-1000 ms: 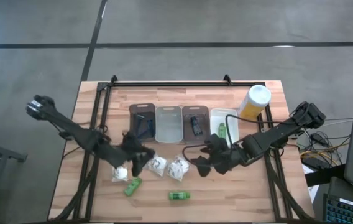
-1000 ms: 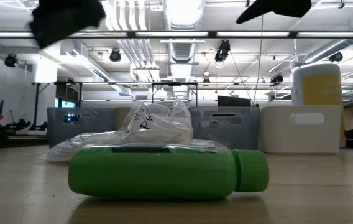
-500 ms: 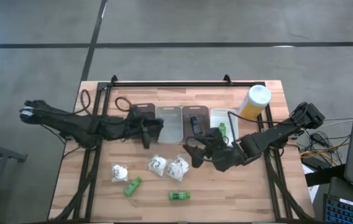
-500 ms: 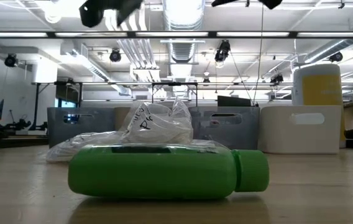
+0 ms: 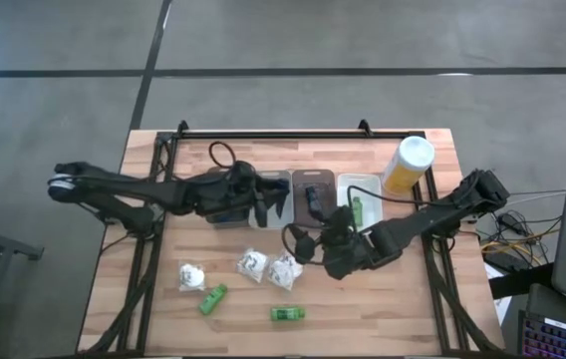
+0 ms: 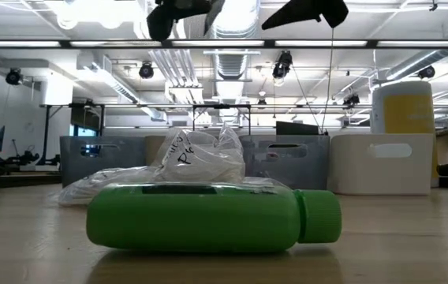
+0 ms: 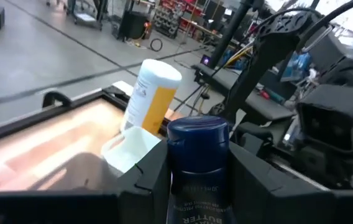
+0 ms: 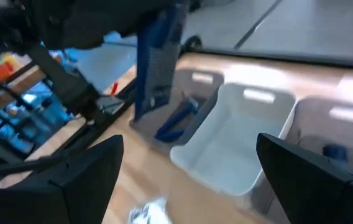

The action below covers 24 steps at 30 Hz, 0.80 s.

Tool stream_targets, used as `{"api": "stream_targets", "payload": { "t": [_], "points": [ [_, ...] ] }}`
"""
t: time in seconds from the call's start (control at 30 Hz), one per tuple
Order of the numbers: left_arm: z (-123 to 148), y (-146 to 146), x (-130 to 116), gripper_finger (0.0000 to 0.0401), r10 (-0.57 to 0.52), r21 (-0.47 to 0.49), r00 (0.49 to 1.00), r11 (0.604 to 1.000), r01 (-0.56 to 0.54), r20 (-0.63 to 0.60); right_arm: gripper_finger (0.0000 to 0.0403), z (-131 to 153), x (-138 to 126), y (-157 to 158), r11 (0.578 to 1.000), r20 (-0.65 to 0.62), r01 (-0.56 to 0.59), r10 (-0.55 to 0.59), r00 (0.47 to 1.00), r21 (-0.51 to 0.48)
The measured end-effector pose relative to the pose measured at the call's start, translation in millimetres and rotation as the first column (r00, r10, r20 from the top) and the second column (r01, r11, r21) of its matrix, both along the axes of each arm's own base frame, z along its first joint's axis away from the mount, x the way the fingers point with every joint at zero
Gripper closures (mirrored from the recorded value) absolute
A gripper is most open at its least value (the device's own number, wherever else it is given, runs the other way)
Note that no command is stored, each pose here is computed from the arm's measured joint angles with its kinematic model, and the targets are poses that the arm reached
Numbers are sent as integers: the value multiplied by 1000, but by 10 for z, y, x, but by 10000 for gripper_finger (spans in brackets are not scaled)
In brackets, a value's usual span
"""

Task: Pick & Place Travel size toiletries
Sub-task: Put the blue shave cream into the right black bin

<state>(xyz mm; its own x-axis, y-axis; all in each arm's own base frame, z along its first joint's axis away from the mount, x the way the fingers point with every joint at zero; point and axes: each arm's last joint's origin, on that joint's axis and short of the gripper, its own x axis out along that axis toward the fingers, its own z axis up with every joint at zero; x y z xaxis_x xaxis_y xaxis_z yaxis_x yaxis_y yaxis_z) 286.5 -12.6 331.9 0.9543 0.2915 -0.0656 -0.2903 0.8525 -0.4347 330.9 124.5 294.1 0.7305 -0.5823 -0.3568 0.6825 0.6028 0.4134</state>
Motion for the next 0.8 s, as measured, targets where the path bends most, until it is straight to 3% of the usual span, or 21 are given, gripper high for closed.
{"api": "stream_targets", "payload": {
  "t": [0.13, 0.27, 0.43, 0.8],
  "points": [
    [9, 24, 158, 274, 5, 59, 999, 998, -3, -35, 39, 77, 17, -42, 1000, 16, 2, -2, 1000, 11],
    [28, 24, 318, 274, -67, 107, 996, 992, 72, -54, 39, 104, 56, -114, 997, 24, -16, 14, 1000, 74],
    [61, 1, 453, 275, -118, 125, 991, 984, 124, -55, 39, 93, 59, -131, 997, 34, 16, -19, 999, 75],
    [167, 4, 415, 275, -117, 106, 993, 987, 119, -22, 39, 48, 23, -143, 998, -9, 54, -54, 998, 19]
  ]
}}
